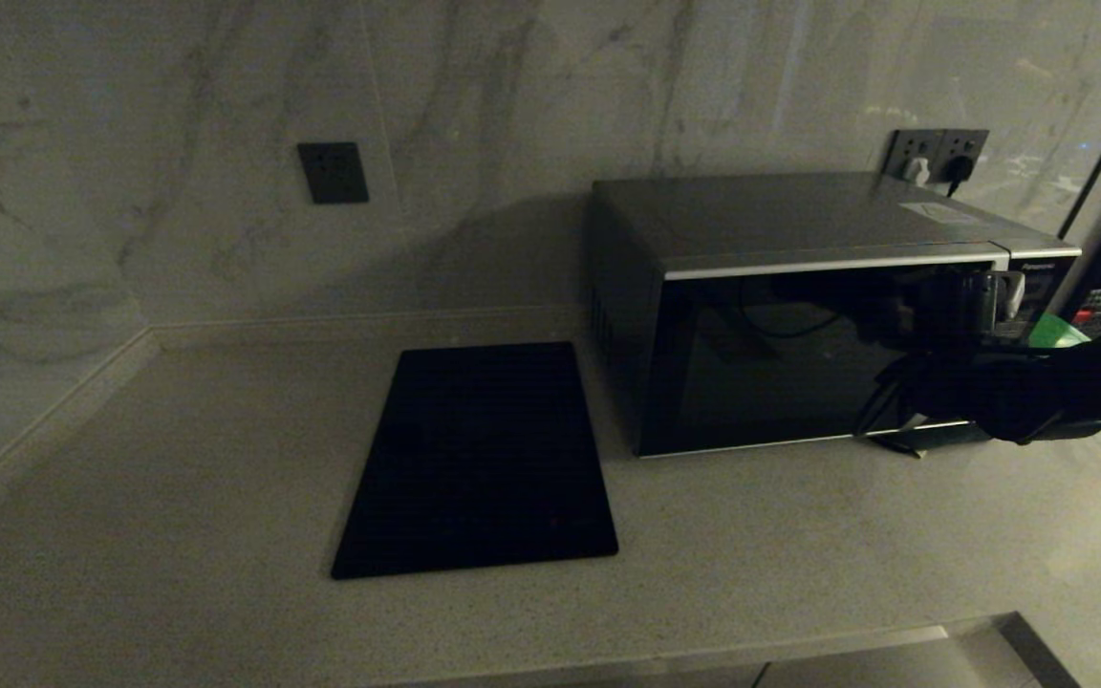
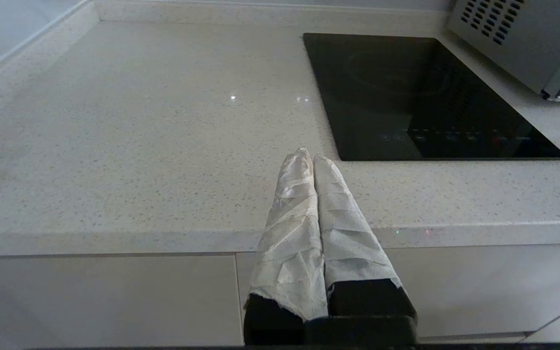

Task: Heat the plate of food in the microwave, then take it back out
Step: Open the microwave oven

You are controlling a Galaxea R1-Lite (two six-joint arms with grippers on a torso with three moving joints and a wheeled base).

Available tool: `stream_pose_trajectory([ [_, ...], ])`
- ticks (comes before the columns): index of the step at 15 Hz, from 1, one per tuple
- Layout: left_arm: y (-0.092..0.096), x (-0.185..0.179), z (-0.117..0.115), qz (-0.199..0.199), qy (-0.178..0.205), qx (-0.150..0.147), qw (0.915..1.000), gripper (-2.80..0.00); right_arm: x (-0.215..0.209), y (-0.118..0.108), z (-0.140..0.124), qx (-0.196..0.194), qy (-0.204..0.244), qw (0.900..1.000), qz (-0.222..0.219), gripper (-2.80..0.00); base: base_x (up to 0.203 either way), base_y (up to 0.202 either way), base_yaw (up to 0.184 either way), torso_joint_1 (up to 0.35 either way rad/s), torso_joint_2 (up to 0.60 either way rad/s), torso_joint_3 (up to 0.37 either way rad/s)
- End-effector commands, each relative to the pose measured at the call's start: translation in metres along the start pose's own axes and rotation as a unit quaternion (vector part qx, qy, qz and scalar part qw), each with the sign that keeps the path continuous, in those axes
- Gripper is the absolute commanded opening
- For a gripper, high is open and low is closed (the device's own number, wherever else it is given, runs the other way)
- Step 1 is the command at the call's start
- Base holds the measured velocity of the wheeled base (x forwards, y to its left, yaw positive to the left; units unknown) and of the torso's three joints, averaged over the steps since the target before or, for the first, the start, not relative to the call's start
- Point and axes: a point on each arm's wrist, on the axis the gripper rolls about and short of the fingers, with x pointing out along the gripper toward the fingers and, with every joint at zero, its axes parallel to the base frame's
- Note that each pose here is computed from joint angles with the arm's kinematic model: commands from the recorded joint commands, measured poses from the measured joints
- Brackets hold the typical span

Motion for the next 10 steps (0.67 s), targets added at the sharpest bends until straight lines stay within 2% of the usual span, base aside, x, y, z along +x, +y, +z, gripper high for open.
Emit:
stream_pose_trajectory([
  [1,0.0000,0.0001,0.0001,0.001,0.000,0.000,1.0000,-2.80,0.0009,0.0022,0.0009,0.006,-0.004,1.000,-0.001,0.00,0.000,0.000,0.000,0.000,0.00,0.000],
  [2,0.0000,0.0001,0.0001,0.001,0.000,0.000,1.0000,-2.80,0.0011,0.0026,0.0006,0.006,-0.004,1.000,-0.001,-2.80,0.000,0.000,0.000,0.000,0.00,0.000],
  [10,0.0000,0.0001,0.0001,0.001,0.000,0.000,1.0000,-2.80,-0.0005,0.0031,-0.0025,-0.008,0.001,1.000,0.000,-2.80,0.000,0.000,0.000,0.000,0.00,0.000],
])
